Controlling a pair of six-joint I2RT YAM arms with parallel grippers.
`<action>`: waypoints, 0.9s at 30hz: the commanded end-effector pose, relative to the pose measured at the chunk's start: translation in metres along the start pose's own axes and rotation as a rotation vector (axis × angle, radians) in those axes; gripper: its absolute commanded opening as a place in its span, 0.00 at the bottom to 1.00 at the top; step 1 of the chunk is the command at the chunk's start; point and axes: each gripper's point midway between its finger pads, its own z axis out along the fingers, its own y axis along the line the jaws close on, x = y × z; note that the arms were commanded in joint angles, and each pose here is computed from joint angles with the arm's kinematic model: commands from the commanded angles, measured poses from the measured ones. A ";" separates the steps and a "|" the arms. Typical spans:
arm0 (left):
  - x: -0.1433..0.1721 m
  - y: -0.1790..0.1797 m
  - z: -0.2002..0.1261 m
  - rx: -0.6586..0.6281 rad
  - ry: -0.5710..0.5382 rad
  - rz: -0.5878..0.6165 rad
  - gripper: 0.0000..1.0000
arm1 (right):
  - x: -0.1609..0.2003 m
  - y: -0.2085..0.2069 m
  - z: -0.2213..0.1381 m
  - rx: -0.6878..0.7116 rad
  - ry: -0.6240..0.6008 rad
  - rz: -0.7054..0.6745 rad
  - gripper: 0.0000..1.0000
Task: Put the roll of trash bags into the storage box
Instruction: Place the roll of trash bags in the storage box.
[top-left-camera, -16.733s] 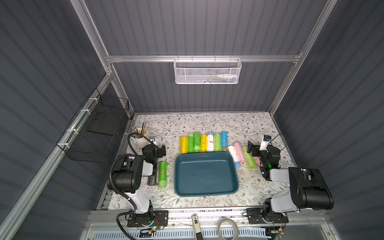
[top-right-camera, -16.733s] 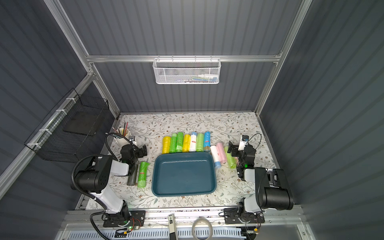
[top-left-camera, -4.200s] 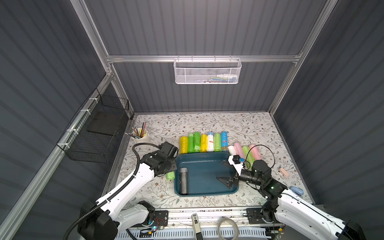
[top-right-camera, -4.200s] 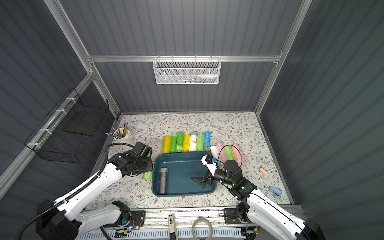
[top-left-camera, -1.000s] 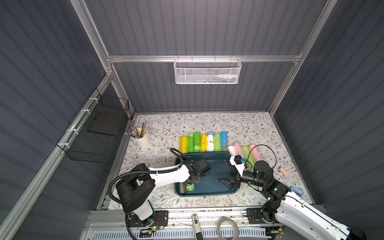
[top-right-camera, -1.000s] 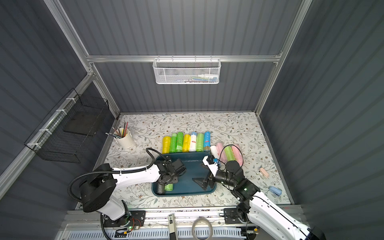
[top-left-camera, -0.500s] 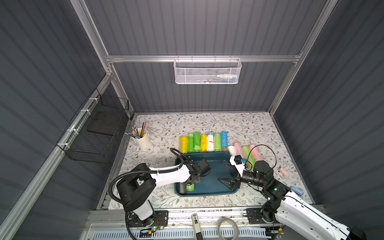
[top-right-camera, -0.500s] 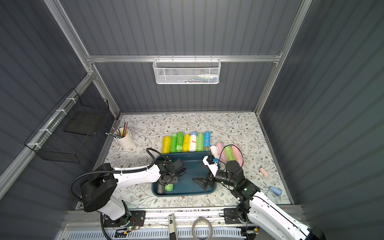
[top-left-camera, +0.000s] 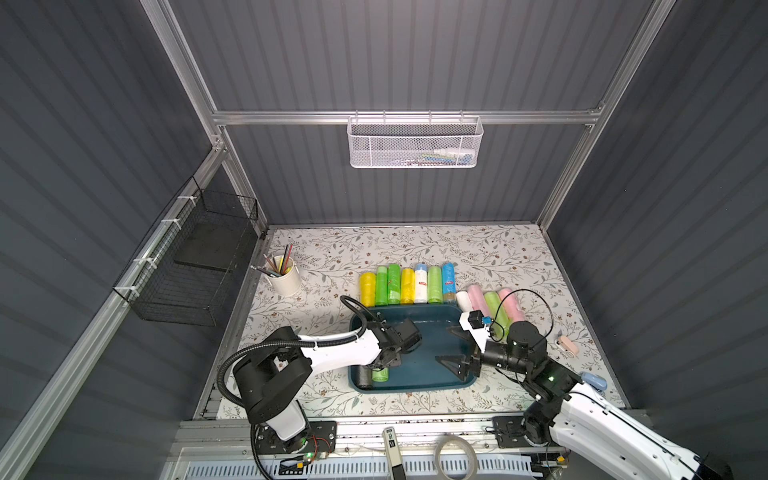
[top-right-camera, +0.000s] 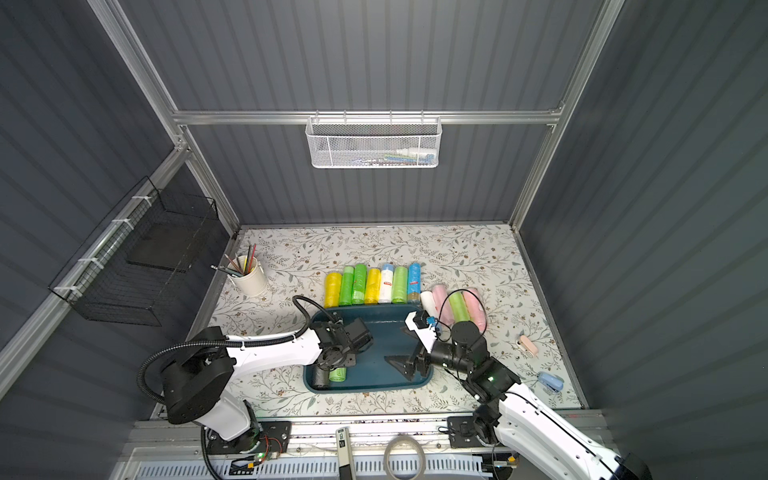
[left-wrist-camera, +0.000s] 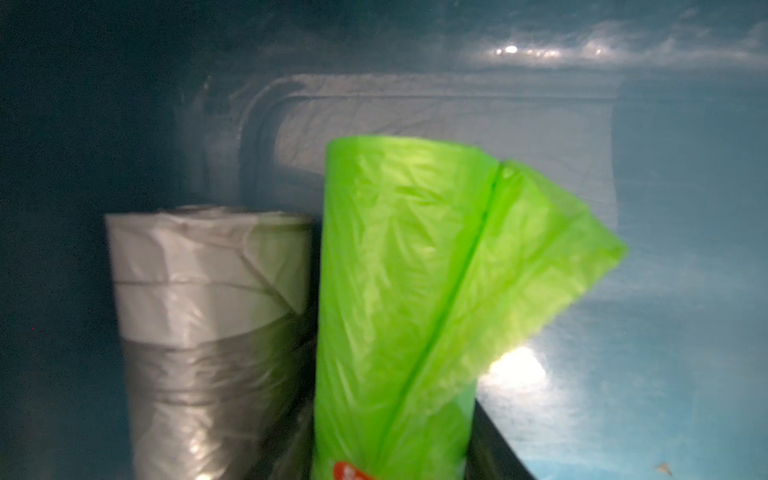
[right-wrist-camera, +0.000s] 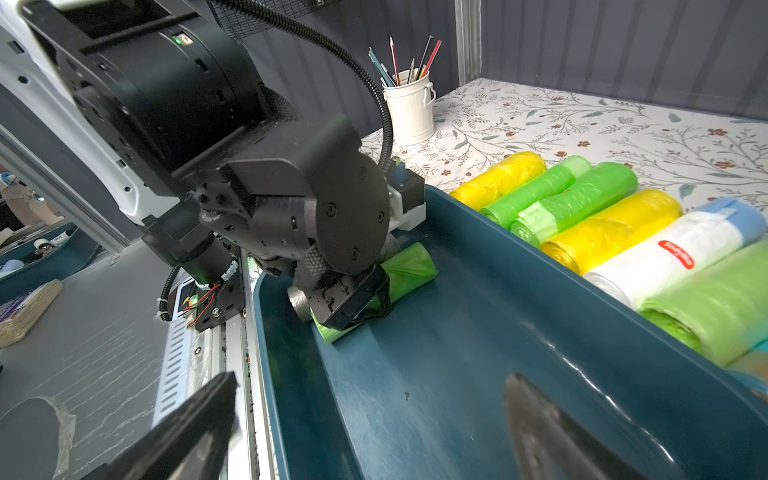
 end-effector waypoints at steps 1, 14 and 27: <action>-0.004 0.006 -0.003 -0.040 -0.016 0.021 0.50 | -0.003 0.003 0.000 -0.014 -0.011 -0.004 0.99; -0.009 0.005 -0.009 -0.038 -0.030 0.027 0.52 | -0.003 0.003 0.001 -0.016 -0.009 -0.001 0.99; -0.015 0.000 -0.018 -0.025 -0.043 0.043 0.54 | -0.002 0.004 0.001 -0.022 -0.010 -0.003 0.99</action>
